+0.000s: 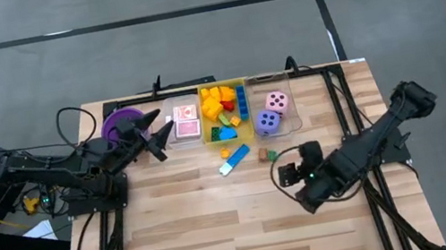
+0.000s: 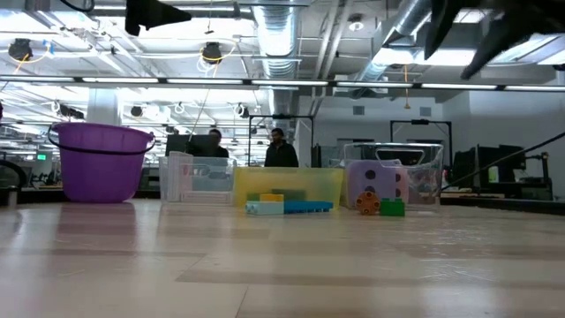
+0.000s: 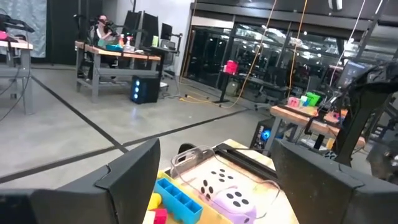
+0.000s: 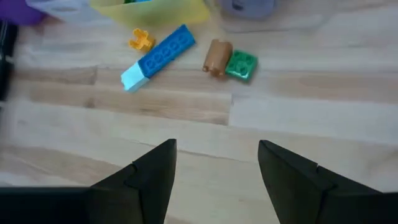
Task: Pick & Place Toys
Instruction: Put the green gamepiece into the yellow bin
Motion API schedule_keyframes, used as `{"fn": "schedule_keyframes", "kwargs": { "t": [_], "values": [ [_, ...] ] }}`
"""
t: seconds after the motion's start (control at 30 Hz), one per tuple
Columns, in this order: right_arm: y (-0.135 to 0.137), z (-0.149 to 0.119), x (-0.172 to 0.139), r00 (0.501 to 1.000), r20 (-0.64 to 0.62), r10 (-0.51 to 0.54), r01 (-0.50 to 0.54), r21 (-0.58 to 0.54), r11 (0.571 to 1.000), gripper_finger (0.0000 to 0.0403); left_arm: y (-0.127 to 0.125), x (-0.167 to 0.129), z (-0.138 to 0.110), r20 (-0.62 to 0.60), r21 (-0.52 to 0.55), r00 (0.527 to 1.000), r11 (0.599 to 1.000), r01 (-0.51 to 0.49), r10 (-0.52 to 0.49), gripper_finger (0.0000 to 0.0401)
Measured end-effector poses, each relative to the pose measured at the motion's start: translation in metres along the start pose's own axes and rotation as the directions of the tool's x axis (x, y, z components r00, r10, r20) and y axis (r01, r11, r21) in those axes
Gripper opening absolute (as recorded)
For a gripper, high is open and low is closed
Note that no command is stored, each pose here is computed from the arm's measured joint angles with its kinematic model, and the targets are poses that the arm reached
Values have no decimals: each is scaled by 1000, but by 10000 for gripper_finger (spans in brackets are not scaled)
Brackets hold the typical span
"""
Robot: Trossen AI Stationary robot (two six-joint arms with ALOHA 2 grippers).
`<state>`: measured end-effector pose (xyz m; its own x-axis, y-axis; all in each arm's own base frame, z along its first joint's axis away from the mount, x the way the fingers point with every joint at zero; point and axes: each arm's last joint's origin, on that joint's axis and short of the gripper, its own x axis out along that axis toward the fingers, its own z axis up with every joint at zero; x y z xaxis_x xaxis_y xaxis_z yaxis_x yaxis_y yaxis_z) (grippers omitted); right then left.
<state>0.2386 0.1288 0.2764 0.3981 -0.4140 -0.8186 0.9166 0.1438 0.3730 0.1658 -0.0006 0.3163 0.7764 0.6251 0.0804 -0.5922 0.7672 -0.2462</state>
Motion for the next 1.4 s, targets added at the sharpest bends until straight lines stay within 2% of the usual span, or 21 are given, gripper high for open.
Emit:
{"fn": "schedule_keyframes", "kwargs": {
  "t": [0.13, 0.23, 0.33, 0.43, 0.53, 0.67, 0.83, 1.07, 1.4],
  "values": [
    [-5, 2, 20, 1000, 22, -10, 7, 110, 994, 224, 0, 0, 1, 4, -3, 1000, 1000, 1, -1, 305],
    [5, 12, 41, 999, 25, -29, 25, 157, 987, 239, -1, 0, 0, 0, -3, 1000, 1000, 28, -28, 305],
    [16, 27, 66, 997, -20, -74, 76, 134, 988, 255, -2, -1, 1, -8, -5, 995, 995, 100, -101, 305],
    [22, 40, 89, 993, -17, -113, 115, 168, 979, 261, -4, -2, 1, -17, -7, 987, 987, 160, -160, 305],
    [30, 48, 107, 995, -43, -94, 100, 191, 976, 262, -5, -4, 3, -14, -14, 981, 981, 192, -192, 305],
    [42, 50, 130, 996, -72, -44, 56, 168, 984, 263, -4, -5, 2, -21, -7, 980, 980, 200, -200, 305],
    [41, 45, 158, 991, -84, -106, 121, 192, 974, 263, -2, -8, 3, -47, 50, 966, 965, 256, -254, 305],
    [38, 38, 168, 984, -88, -152, 166, 189, 968, 263, 2, -13, 5, -53, 54, 963, 963, 265, -263, 305],
    [33, 49, 172, 976, -78, -204, 213, 145, 966, 263, 3, -15, 7, -44, 46, 964, 963, 265, -264, 305]
  ]
}}
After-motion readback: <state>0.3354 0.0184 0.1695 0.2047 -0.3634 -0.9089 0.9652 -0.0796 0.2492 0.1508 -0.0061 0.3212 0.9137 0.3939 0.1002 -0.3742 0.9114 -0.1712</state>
